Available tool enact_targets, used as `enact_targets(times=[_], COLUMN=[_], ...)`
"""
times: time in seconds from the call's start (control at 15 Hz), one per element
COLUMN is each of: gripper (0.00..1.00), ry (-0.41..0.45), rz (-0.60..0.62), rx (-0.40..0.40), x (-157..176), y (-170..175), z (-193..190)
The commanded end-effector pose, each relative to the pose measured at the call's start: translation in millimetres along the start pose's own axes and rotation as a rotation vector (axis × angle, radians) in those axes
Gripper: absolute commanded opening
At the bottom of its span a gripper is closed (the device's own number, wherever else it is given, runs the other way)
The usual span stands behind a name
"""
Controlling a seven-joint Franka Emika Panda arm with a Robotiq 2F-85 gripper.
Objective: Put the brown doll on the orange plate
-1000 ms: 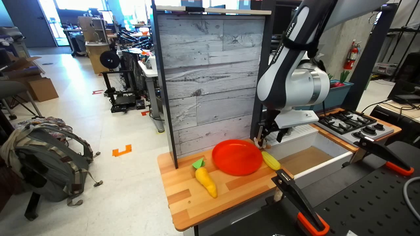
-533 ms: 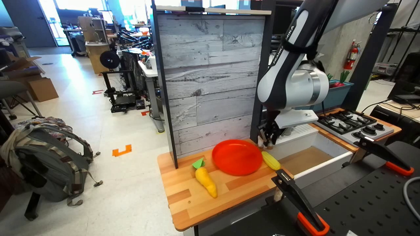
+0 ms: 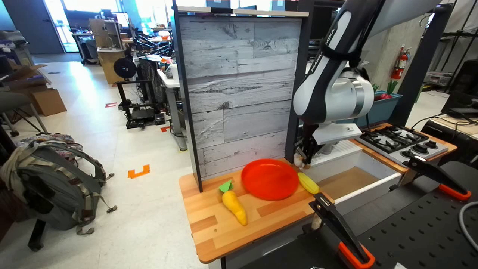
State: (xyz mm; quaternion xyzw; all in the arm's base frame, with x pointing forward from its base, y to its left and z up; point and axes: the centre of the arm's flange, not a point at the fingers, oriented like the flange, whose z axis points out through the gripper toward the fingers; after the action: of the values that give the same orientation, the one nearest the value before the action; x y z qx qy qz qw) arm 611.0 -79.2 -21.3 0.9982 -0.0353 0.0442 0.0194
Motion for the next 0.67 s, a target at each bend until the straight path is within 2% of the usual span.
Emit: enact_targets(times=[0.0, 0.6], gripper=[0.02, 0.02], ry=[0.008, 0.012], rz=[-0.013, -0.056], rx=[-0.007, -0.008], x=[-1, -30], y=[-2, -13], z=[-17, -71])
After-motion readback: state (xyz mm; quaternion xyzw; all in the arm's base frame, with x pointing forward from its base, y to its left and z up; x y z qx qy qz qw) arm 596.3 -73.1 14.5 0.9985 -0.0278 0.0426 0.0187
